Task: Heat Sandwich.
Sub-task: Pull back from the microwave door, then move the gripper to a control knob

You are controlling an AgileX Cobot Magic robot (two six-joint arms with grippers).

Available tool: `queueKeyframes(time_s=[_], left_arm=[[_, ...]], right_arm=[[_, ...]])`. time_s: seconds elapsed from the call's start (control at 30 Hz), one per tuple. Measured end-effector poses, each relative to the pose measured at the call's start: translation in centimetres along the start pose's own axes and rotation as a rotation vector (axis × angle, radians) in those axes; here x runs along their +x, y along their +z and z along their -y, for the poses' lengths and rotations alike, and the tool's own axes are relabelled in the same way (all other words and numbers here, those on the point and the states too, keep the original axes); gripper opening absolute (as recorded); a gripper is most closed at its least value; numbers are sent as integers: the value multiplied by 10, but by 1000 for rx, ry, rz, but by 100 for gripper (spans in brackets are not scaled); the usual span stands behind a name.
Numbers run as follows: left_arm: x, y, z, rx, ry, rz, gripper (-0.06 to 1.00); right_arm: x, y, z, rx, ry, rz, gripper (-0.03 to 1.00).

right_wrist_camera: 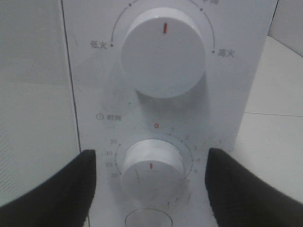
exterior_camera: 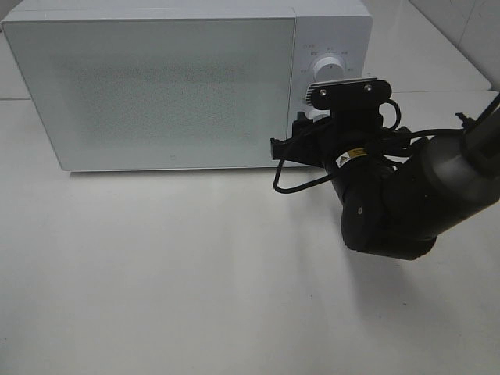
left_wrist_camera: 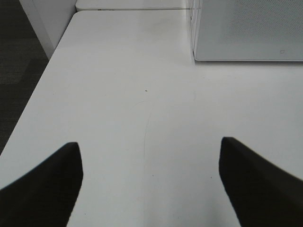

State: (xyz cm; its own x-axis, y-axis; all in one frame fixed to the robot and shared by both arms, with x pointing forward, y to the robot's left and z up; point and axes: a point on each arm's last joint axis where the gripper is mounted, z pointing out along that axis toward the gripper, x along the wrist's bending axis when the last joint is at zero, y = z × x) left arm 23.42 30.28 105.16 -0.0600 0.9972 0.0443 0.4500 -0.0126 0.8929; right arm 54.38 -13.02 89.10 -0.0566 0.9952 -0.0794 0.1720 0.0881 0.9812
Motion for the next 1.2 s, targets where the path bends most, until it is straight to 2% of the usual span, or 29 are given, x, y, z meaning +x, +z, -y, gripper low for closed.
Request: queueKeyframes(time_s=[0.3,0.57,1.2], left_arm=[[0,0,0,0,0,0,73],[0,0,0,0,0,0,73],[0,0,0,0,0,0,73]], right_arm=[[6,8,5,0,-3,-4,62],[4,13,7,-2,0,13,51],[5,18,10,11,10,27,45]])
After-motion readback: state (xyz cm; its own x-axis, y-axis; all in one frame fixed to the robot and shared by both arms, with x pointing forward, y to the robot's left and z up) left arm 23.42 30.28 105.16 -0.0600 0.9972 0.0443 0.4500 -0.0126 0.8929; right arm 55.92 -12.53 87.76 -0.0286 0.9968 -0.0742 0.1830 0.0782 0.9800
